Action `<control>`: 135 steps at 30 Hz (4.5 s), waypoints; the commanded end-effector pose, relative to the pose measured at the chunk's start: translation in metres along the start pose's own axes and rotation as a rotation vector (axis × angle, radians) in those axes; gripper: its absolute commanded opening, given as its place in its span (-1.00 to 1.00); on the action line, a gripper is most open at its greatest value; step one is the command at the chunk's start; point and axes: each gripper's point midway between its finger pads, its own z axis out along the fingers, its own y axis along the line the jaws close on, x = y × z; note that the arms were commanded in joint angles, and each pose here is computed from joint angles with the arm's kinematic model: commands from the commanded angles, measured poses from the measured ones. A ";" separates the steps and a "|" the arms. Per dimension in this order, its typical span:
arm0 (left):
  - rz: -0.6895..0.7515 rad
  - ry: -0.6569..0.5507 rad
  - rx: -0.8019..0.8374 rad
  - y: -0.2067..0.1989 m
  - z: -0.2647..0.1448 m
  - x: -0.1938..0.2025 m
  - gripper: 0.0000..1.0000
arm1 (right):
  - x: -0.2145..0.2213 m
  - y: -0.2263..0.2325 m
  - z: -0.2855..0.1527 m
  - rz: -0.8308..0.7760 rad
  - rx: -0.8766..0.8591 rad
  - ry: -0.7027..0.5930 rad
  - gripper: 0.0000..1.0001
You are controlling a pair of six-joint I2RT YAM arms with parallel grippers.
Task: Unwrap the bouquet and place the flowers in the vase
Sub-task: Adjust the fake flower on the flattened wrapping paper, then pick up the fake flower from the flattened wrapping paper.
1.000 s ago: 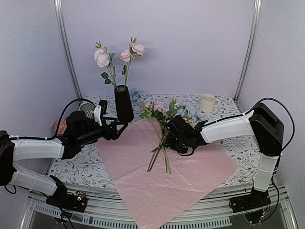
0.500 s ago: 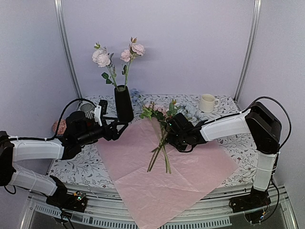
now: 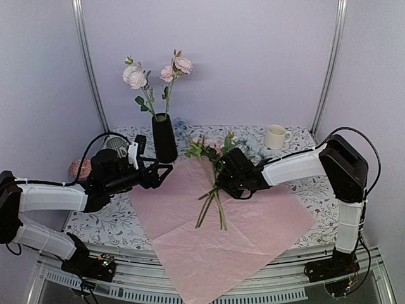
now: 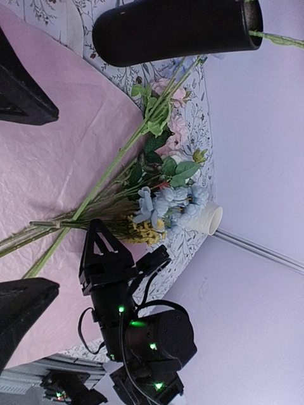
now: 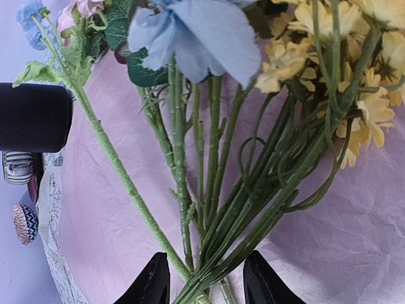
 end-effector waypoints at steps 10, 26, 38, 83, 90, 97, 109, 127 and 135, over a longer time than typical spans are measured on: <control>0.036 -0.012 -0.007 -0.002 0.002 -0.002 0.71 | 0.003 -0.002 0.011 0.079 -0.001 0.033 -0.57; 0.049 -0.018 -0.007 -0.005 -0.001 -0.005 0.71 | -0.031 -0.008 -0.080 -0.002 -0.064 -0.085 -0.93; 0.051 -0.004 0.010 -0.009 0.002 -0.004 0.71 | -0.023 -0.059 -0.113 -0.409 0.108 -0.031 -0.88; 0.066 0.018 -0.010 -0.007 0.009 0.004 0.72 | 0.067 -0.012 -0.057 -0.820 0.079 0.139 -0.36; 0.065 0.019 -0.007 -0.008 0.010 0.005 0.72 | 0.066 -0.004 -0.046 -0.852 0.098 0.135 -0.42; 0.068 0.022 -0.013 -0.006 0.010 0.006 0.72 | 0.066 -0.003 -0.034 -0.852 0.126 0.131 -0.47; 0.069 0.018 -0.012 -0.007 0.009 0.004 0.72 | 0.062 -0.018 -0.025 -0.843 0.210 0.111 -0.49; 0.069 0.018 -0.011 -0.008 0.009 0.004 0.72 | 0.052 -0.012 -0.030 -0.801 0.203 0.056 -0.92; 0.069 0.020 -0.011 -0.008 0.009 0.004 0.72 | 0.032 0.006 -0.061 -0.750 0.135 -0.031 -0.93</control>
